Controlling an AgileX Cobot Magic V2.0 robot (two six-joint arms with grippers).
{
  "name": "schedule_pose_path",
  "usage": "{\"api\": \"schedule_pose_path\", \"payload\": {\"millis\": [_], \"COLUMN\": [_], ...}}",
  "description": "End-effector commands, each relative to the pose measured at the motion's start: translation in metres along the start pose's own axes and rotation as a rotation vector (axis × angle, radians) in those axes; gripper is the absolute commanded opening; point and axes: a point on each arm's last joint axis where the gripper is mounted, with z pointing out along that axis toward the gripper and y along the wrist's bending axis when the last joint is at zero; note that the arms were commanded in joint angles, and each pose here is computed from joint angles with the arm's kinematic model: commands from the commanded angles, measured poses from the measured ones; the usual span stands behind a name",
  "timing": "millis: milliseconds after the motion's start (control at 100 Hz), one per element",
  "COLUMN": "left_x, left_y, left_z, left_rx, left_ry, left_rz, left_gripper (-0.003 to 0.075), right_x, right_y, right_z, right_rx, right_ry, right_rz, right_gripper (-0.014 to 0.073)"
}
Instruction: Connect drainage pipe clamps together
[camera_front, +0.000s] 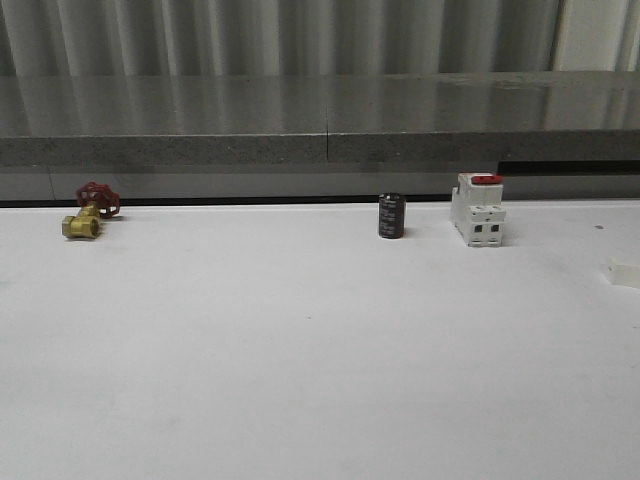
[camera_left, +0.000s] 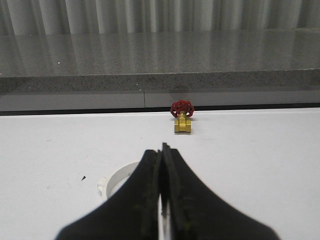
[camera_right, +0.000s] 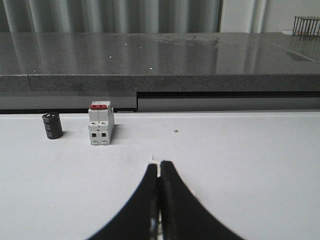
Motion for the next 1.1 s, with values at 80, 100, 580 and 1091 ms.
{"api": "schedule_pose_path", "payload": {"millis": [80,100,580,1091], "left_x": [0.006,0.006,-0.009,-0.061], "left_y": [-0.001,-0.001,0.0,0.004], "left_z": [0.0,0.0,-0.003,-0.001], "left_rx": [0.001,0.001,-0.001,-0.004], "left_ry": [-0.067,-0.067,-0.132,0.178], "left_rz": [-0.008,-0.008,-0.005,-0.006], "left_gripper": [-0.0021,-0.0021,-0.0021,-0.0021], "right_x": [-0.014,-0.014,-0.014,-0.014], "right_y": [0.001,0.001,0.001,0.001], "right_z": [-0.003,-0.003,-0.003,-0.003], "right_rx": [-0.007,-0.007,-0.007,-0.007], "right_ry": [-0.122,-0.122,-0.122,-0.122], "right_rz": [-0.014,-0.014,-0.014,-0.014], "right_gripper": [-0.0066,-0.0066,-0.0066,-0.0066]}}
